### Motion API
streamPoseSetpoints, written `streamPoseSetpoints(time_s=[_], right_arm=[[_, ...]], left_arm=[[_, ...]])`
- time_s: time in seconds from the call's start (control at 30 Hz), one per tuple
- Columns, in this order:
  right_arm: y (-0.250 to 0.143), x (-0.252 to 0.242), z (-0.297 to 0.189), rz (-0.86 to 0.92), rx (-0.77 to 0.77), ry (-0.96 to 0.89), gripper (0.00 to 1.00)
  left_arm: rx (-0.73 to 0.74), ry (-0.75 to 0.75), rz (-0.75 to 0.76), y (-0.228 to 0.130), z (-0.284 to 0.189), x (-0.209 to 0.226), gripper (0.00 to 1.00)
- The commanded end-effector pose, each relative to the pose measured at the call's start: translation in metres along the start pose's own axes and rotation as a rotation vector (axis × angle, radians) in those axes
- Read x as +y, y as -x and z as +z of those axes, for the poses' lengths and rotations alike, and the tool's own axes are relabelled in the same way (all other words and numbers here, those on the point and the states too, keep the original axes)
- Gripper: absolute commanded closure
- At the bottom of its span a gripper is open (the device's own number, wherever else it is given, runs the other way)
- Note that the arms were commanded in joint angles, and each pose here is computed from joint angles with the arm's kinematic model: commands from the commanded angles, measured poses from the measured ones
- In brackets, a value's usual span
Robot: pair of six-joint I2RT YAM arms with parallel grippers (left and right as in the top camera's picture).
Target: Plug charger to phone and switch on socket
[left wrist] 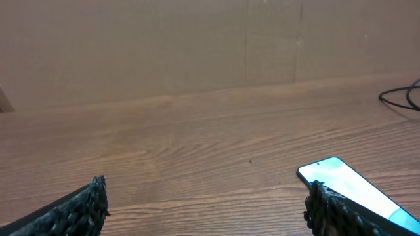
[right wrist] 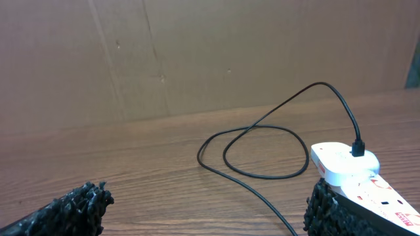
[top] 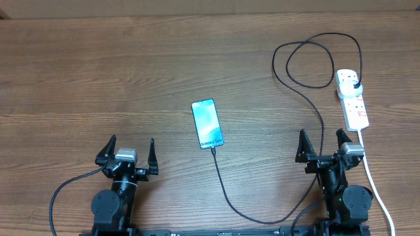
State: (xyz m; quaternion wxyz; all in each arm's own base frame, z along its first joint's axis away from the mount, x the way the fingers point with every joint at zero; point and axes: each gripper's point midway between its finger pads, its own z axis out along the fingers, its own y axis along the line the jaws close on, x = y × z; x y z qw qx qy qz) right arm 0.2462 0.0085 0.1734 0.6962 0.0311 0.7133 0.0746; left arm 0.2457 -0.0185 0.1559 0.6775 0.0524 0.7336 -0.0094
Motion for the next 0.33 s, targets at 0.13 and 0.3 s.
streamPoseSetpoints(time_s=[0.13,0.3], right_arm=[[-0.0024,0.0016,0.0001,0.002,0.0,0.01,0.0],[-0.0025,0.0016,0.0001,0.002,0.0,0.01,0.0]], left_arm=[[-0.005,0.0,0.02,-0.0001,-0.0003,-0.0007,0.01],[-0.005,0.0,0.02,-0.0001,-0.0003,-0.0007,0.0]])
